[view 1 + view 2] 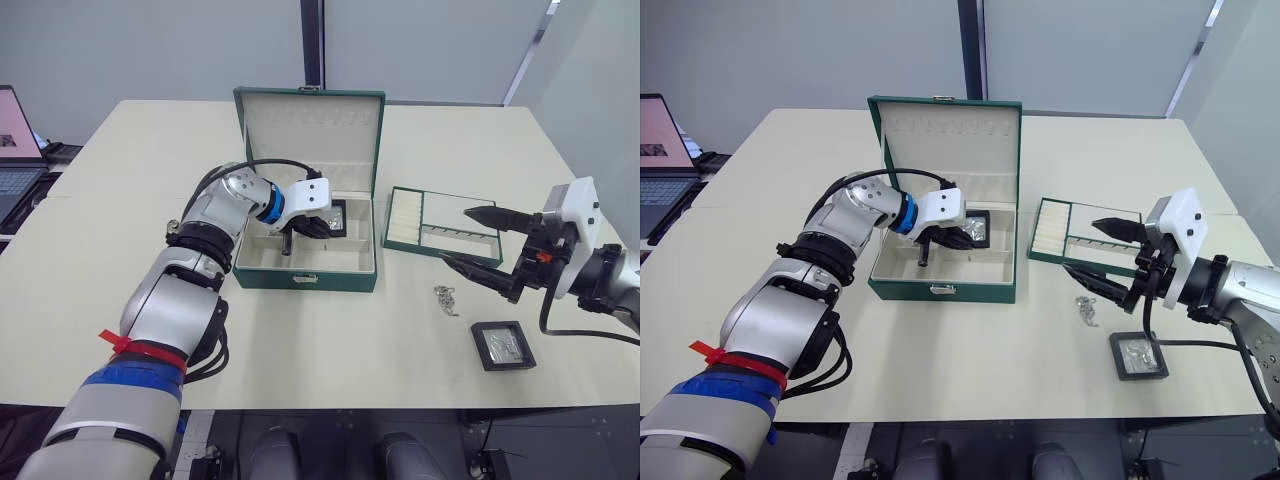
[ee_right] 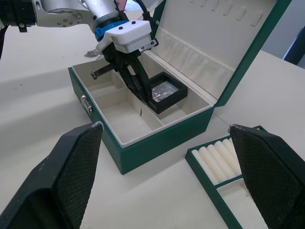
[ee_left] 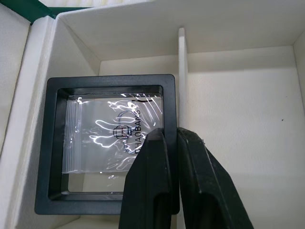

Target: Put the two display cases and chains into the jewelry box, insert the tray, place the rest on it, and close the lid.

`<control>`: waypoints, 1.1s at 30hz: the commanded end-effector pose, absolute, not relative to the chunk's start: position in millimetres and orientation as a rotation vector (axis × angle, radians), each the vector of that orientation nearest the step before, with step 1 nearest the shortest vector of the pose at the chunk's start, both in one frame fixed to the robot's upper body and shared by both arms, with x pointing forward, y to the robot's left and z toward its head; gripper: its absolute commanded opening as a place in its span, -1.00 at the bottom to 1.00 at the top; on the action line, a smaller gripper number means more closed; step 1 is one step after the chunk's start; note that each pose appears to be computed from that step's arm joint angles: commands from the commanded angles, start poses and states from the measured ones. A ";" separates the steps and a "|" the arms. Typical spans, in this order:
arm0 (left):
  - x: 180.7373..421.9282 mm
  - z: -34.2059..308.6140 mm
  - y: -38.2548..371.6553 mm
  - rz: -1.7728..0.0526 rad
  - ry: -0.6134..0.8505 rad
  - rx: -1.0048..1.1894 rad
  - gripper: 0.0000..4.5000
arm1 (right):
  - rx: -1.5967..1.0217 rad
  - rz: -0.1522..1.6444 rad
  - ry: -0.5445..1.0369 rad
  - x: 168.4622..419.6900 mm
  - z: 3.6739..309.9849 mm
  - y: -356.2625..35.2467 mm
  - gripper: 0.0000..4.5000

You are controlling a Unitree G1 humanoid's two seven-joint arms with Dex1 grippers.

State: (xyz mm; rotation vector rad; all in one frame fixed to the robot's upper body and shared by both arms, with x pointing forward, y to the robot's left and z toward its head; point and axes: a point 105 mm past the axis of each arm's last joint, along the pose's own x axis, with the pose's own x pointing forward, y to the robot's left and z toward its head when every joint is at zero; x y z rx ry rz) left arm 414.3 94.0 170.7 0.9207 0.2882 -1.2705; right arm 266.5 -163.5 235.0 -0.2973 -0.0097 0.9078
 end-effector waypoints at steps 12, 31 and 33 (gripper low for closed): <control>414.0 189.8 83.8 -1.288 0.210 0.877 -0.08 | -0.335 0.903 -0.049 262.4 245.0 -164.3 1.00; 334.4 225.9 128.2 -1.484 0.154 0.420 0.98 | -0.249 0.861 0.004 271.1 231.6 -199.5 1.00; 323.5 228.7 146.0 -1.411 0.160 0.368 0.98 | -0.238 0.831 0.042 274.6 220.4 -213.9 1.00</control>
